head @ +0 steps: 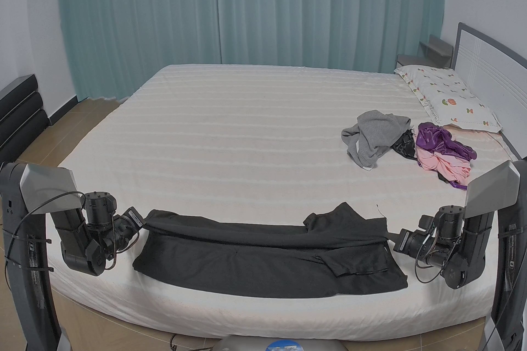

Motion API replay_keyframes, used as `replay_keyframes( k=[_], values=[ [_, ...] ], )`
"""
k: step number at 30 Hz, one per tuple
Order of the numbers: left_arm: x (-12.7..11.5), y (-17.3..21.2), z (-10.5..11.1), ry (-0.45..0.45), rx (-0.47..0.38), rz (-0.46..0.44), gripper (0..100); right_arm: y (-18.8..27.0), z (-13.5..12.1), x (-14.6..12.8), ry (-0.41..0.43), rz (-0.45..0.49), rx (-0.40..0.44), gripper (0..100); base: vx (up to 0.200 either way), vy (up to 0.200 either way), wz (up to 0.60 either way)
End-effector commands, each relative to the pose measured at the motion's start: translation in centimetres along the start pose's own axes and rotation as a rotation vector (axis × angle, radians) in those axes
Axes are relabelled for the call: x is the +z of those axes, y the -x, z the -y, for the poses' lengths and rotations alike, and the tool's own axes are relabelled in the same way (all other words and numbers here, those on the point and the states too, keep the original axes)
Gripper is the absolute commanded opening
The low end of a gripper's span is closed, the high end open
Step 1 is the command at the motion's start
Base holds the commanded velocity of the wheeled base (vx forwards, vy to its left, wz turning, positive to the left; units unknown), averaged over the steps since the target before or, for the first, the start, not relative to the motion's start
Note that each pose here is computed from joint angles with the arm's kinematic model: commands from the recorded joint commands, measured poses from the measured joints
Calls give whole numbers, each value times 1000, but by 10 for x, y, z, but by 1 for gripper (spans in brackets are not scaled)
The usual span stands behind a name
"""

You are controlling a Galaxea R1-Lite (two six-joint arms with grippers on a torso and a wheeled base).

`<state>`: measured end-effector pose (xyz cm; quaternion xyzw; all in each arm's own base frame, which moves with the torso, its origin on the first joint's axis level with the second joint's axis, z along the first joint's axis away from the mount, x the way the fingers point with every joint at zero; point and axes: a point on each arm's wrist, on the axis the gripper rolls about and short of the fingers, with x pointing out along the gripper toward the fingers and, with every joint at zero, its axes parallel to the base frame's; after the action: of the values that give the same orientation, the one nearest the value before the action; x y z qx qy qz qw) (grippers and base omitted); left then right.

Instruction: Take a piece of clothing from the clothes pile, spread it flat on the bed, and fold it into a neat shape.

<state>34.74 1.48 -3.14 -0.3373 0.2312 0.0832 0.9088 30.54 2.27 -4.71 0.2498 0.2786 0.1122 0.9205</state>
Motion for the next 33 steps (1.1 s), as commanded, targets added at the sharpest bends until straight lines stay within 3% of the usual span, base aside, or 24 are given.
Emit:
replay_keyframes(
  k=[1,9,18,19,20,26,33],
  values=[
    [-5,3,-6,5,23,-18,0,9,6,-14,-20,-63,-10,0,0,0,0],
    [-3,10,-12,3,52,-19,0,14,6,-7,-23,-43,-6,0,0,0,0],
    [-16,13,-22,-38,91,-72,0,19,11,-18,-44,-94,-29,0,0,0,0],
    [-16,13,-22,-38,91,-72,100,19,11,-18,-44,-94,-29,0,0,0,0],
    [-19,16,-23,-57,97,-88,100,17,11,-19,-40,-96,-26,100,0,0,0],
    [-19,18,-20,-62,90,-85,100,20,1,-4,-20,-41,8,100,0,0,0],
    [3,21,-8,-14,40,-10,100,14,-20,20,27,47,96,100,0,0,0]
  ],
)
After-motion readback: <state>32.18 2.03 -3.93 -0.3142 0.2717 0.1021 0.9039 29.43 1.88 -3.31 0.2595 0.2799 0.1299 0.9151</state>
